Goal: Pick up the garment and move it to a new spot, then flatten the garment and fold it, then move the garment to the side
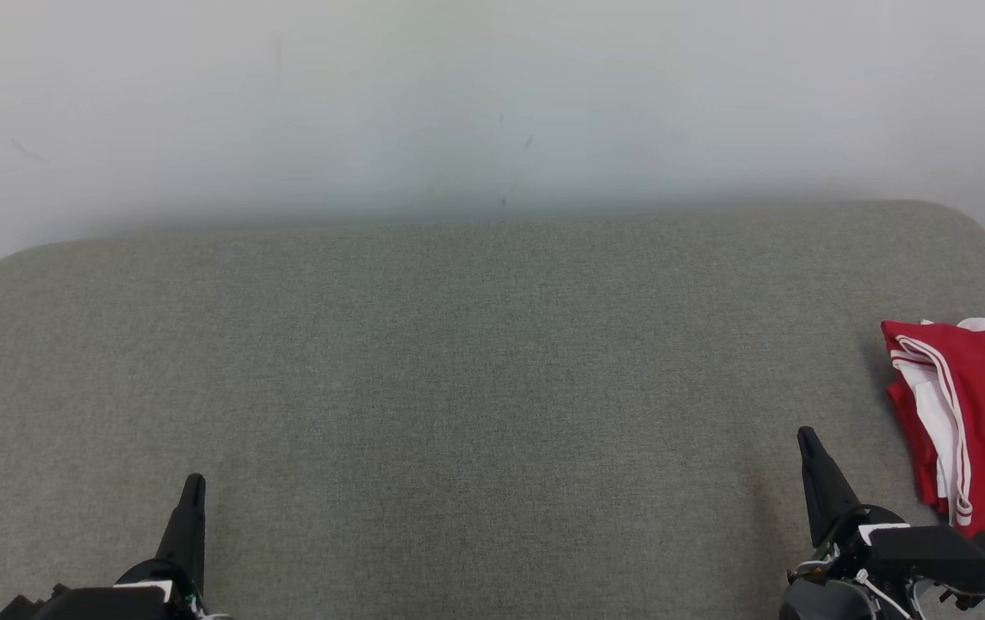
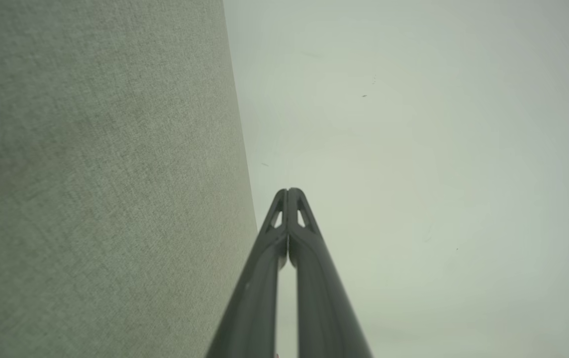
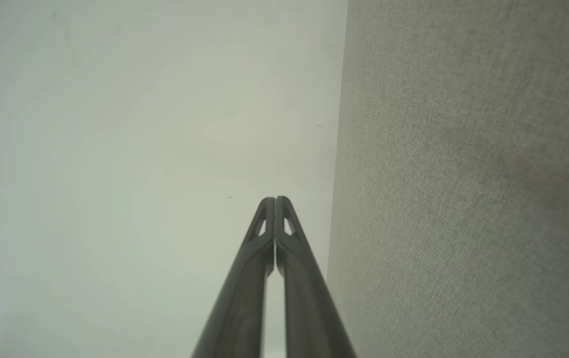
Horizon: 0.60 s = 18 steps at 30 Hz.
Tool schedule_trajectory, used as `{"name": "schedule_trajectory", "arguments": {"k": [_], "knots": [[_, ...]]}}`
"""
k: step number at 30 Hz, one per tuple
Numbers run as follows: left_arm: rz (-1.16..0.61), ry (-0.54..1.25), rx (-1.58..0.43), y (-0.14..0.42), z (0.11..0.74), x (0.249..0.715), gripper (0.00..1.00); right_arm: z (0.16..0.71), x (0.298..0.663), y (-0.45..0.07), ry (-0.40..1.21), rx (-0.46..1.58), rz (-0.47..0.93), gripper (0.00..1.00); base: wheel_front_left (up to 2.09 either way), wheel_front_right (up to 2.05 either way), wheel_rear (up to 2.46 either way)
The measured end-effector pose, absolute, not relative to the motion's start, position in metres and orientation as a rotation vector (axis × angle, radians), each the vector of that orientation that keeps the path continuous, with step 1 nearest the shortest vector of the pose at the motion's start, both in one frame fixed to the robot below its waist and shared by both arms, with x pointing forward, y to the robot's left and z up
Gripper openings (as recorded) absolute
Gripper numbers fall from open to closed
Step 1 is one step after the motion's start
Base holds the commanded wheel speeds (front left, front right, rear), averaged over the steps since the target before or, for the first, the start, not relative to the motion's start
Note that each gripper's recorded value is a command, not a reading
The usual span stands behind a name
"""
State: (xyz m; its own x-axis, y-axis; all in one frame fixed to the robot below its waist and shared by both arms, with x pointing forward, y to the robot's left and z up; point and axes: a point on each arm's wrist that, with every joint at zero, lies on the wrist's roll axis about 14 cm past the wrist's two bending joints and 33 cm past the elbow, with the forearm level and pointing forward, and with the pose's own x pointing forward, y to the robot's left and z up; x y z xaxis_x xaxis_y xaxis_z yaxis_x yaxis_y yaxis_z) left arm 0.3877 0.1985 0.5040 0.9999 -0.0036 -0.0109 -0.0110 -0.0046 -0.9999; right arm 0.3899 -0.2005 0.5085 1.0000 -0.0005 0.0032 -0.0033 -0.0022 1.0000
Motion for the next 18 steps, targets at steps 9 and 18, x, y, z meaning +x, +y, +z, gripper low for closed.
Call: {"name": "schedule_trajectory", "arguments": {"k": [9,18], "knots": [[0.006,0.011,-1.575,0.1986,0.5040,0.3878,0.00,0.5084,0.3899,-0.2005,-0.003,1.573,0.002,0.00,0.00,0.00,0.00],[0.006,0.011,-1.575,0.1987,0.5040,0.3878,0.00,0.5084,0.3899,-0.2005,-0.003,1.573,0.002,0.00,0.00,0.00,0.00]]}}
